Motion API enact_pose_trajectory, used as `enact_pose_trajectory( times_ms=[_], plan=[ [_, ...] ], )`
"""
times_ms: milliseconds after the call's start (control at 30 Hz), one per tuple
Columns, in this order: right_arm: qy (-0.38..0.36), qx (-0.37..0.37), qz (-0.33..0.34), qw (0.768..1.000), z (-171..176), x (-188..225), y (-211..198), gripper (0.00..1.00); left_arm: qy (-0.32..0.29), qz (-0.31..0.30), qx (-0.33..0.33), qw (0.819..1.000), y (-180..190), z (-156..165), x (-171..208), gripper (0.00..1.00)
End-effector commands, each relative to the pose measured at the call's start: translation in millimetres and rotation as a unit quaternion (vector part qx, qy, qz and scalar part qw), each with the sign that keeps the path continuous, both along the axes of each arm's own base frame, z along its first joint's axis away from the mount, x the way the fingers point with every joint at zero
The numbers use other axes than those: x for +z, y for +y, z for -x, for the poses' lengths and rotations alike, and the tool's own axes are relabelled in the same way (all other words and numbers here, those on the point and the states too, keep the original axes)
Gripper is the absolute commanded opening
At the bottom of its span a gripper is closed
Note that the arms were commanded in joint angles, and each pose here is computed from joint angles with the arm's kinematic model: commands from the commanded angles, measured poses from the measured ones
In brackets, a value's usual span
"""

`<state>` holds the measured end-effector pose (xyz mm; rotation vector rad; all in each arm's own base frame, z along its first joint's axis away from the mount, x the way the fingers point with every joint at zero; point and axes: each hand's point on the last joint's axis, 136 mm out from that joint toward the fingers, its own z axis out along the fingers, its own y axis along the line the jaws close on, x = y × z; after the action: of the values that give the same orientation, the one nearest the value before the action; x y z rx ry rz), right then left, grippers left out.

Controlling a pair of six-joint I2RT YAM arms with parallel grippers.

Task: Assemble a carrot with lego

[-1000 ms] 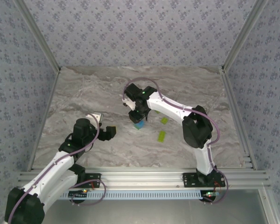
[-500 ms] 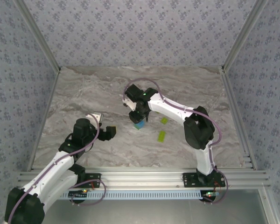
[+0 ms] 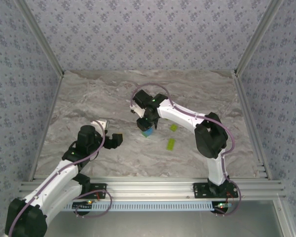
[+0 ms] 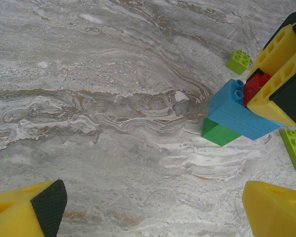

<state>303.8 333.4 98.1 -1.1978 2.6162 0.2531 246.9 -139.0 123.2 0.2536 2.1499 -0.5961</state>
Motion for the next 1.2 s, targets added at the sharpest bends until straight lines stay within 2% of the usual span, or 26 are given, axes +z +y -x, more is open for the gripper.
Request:
enact_pose_trajectory(
  times_ms=[0, 500, 767, 900, 1167],
  plan=[
    [0.063, 0.008, 0.079, 0.995, 24.5, -51.2, -22.5, 0.3, -0.036, 0.009, -0.01, 0.999, -6.7, -7.5, 27.0, 0.93],
    [0.076, -0.004, 0.129, 0.989, 47.4, -99.2, -46.8, 0.28, -0.036, 0.01, -0.012, 0.999, -7.2, -7.1, 27.1, 0.93],
    [0.075, -0.006, 0.13, 0.989, 46.4, -100.1, -49.1, 0.28, -0.034, 0.01, -0.011, 0.999, -7.0, -7.2, 26.4, 0.93],
    [0.056, -0.007, 0.113, 0.992, 35.2, -76.7, -41.8, 0.28, -0.034, 0.01, -0.011, 0.999, -7.1, -7.5, 26.2, 0.93],
    [-0.012, -0.017, 0.051, 0.998, -0.6, 4.4, -18.4, 0.27, -0.035, 0.01, -0.012, 0.999, -7.3, -7.5, 27.0, 0.93]
  ],
)
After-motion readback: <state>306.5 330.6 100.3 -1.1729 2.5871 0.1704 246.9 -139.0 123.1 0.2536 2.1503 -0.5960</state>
